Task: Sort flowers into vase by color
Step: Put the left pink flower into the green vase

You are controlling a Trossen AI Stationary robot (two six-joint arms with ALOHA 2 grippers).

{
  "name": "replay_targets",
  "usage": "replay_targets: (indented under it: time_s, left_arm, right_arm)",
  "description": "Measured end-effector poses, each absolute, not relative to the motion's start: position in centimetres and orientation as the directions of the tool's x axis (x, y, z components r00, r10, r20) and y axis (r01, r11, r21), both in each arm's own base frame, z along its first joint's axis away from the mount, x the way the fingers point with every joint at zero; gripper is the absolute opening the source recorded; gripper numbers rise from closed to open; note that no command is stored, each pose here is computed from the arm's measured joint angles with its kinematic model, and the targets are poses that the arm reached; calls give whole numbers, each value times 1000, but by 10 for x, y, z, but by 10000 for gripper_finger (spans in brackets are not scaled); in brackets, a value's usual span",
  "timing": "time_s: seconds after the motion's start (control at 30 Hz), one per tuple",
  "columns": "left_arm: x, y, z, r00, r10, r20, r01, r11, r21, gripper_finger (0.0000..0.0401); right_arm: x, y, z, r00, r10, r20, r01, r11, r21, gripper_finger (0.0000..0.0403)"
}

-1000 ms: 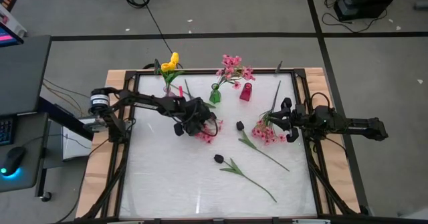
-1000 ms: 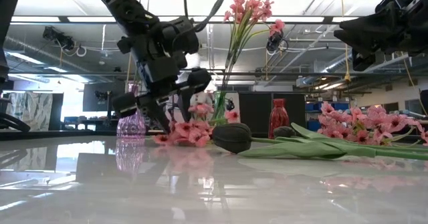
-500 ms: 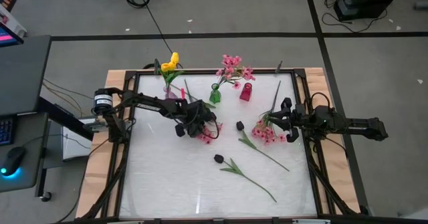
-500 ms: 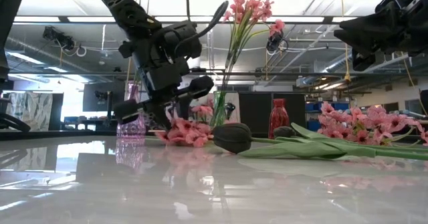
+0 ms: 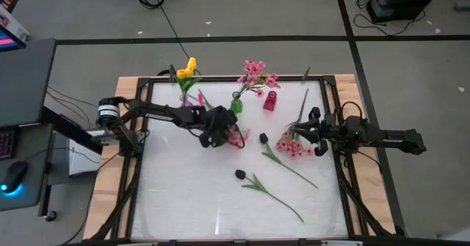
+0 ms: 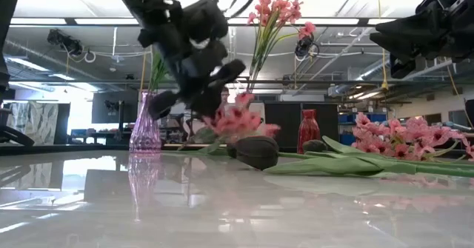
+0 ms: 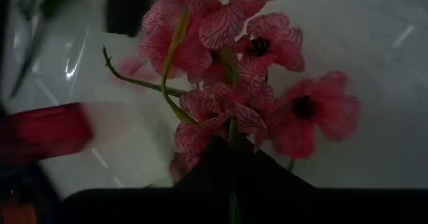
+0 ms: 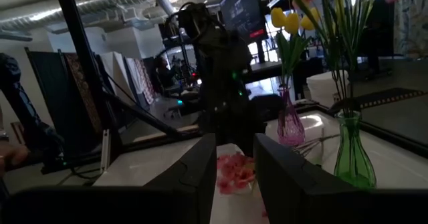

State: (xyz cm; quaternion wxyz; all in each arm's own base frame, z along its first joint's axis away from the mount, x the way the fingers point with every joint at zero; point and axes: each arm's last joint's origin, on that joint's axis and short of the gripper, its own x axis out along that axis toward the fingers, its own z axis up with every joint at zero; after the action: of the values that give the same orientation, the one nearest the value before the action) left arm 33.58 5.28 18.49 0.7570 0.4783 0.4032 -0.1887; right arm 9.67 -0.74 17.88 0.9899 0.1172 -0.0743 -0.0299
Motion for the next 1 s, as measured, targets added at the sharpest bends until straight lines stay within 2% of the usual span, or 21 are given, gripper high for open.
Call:
replay_targets:
  time_s: [0.2,0.43,0.57,1.0]
  left_arm:
    - [344,52,226,701,116,-704,533,571,625,8]
    - [339,52,262,744,129,-655,430,658,618,8]
    - [335,50,277,749,123,-651,407,691,598,8]
    - [308,31,338,900,22,-436,272,752,600,7]
  right_arm:
    - [97,-7,178,989,-79,129,46,970,237,110]
    - [97,-7,178,989,-77,130,44,971,237,110]
    - [98,-7,178,989,-75,125,43,971,237,110]
    - [97,-7,178,989,-77,127,45,970,237,110]
